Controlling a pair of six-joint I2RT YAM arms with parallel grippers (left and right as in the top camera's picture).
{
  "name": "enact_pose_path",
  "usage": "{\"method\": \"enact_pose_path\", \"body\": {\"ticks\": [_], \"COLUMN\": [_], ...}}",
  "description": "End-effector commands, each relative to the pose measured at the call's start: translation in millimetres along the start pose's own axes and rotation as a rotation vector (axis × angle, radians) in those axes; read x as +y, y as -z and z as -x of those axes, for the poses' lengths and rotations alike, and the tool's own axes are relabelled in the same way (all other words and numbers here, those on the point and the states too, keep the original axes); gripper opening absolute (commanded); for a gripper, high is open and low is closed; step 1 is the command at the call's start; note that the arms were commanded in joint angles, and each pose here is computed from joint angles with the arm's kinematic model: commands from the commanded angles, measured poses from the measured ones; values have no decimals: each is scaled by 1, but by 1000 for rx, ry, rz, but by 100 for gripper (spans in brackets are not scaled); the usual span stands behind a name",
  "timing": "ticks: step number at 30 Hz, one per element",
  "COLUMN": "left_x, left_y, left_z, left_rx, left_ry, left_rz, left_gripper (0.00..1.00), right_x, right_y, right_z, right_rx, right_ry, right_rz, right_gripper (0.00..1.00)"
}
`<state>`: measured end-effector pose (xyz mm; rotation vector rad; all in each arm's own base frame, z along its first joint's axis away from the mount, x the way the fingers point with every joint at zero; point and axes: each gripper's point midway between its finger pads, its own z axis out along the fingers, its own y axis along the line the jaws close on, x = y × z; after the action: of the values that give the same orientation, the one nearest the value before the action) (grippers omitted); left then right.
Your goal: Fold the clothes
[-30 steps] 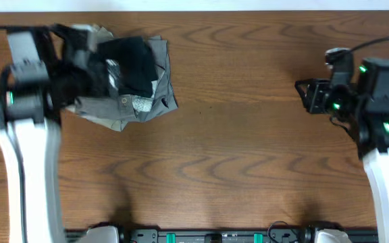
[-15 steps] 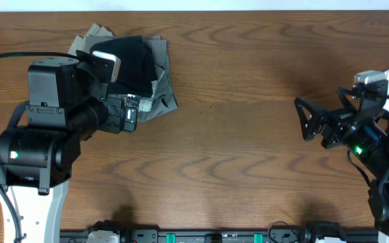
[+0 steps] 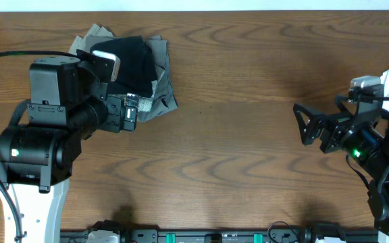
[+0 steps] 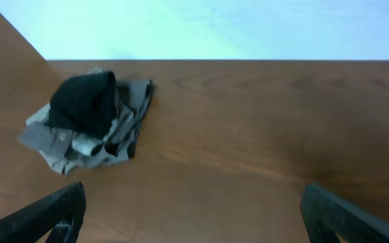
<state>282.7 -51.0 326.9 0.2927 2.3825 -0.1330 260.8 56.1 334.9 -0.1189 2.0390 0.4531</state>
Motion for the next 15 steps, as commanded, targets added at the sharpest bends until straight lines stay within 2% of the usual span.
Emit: {"method": "enact_pose_path", "body": {"ticks": [1,6,15], "left_x": [0,0,0], "left_y": [-3,-3,-3], "left_z": [-2,-2,-2], "left_rx": [10,10,10], "left_ry": [10,10,10], "left_rz": [4,4,4], "left_gripper": [98,98,98], "right_x": [-15,-20,-27], "right_y": [5,6,5], "right_z": [10,16,-78], "right_rx": [-57,-246,-435], "right_ry": [56,159,214], "right_rz": [-111,-149,-115], "right_gripper": [99,99,99]}}
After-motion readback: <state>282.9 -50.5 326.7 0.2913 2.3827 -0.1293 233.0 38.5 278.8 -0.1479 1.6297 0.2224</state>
